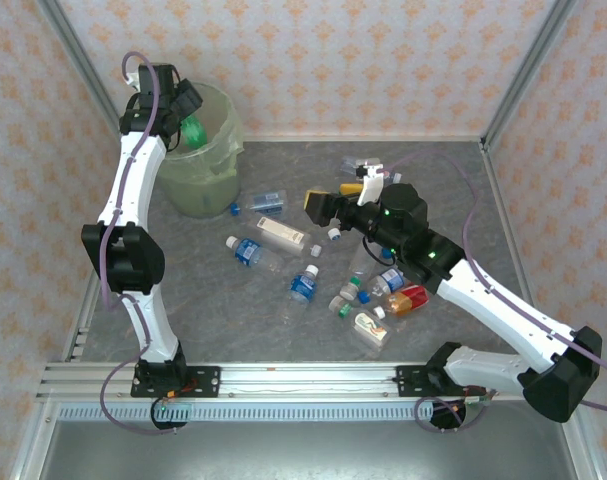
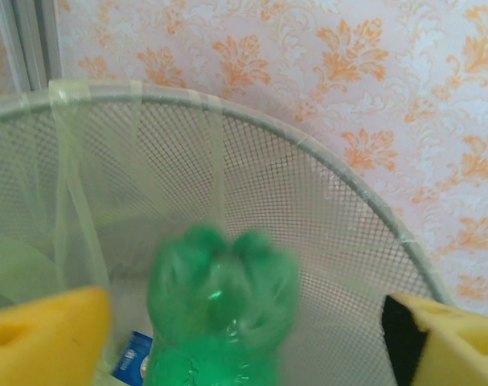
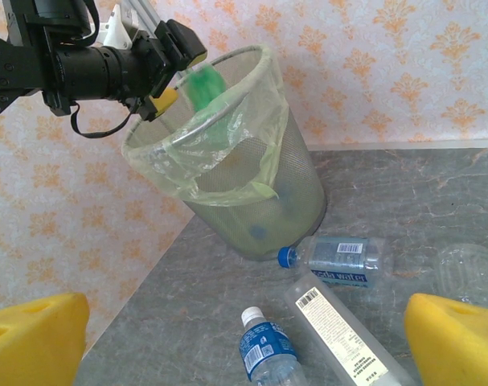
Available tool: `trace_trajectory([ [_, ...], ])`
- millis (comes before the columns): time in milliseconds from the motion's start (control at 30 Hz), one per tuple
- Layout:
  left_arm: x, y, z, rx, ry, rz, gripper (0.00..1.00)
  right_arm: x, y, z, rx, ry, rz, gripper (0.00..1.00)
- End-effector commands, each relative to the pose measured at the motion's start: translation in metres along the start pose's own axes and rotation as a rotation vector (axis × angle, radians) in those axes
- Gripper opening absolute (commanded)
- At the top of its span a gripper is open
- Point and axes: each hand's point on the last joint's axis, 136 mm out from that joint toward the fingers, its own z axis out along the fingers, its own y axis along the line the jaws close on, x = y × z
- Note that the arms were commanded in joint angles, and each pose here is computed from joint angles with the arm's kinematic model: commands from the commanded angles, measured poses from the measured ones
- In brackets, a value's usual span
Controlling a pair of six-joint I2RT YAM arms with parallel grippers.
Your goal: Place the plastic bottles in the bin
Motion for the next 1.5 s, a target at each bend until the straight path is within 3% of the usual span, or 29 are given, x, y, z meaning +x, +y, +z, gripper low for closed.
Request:
trace_trajectory([
  [0, -0.011, -0.004, -0.017, 0.024, -0.023, -0.003, 0.99, -0.005, -0.002, -0.007, 0.018, -0.026, 0.000, 1.00],
  [433, -0.021, -0.009, -0.049, 0.078, -0.042, -0.031, 0.99, -0.005, -0.030, -0.006, 0.167, -0.065, 0.048, 1.00],
  [600, -0.011, -0.016, -0.058, 0.144, -0.003, -0.057, 0.99, -0.003, -0.085, -0.012, 0.476, -0.117, 0.093, 1.00],
  [700, 0.002, -0.019, -0.062, 0.179, 0.030, -0.060, 0.99, 0.007, -0.123, -0.012, 0.628, -0.085, 0.118, 1.00],
  [900, 0.024, -0.026, -0.081, 0.248, 0.074, -0.022, 0.99, 0.032, -0.192, -0.014, 0.760, -0.019, 0.260, 0.96],
  [1000, 0.031, -0.031, -0.097, 0.286, 0.082, 0.001, 0.99, 0.039, -0.227, -0.023, 0.822, -0.002, 0.324, 0.85],
  [1167, 0.049, -0.049, -0.126, 0.352, 0.085, 0.065, 0.99, 0.055, -0.278, -0.043, 0.909, 0.003, 0.379, 0.76],
  [1300, 0.066, -0.067, -0.147, 0.368, 0.094, 0.154, 0.99, 0.073, -0.308, -0.048, 0.954, 0.056, 0.405, 0.70],
  [1467, 0.085, -0.079, -0.163, 0.410, 0.128, 0.169, 0.99, 0.098, -0.330, -0.049, 0.994, 0.138, 0.413, 0.69],
])
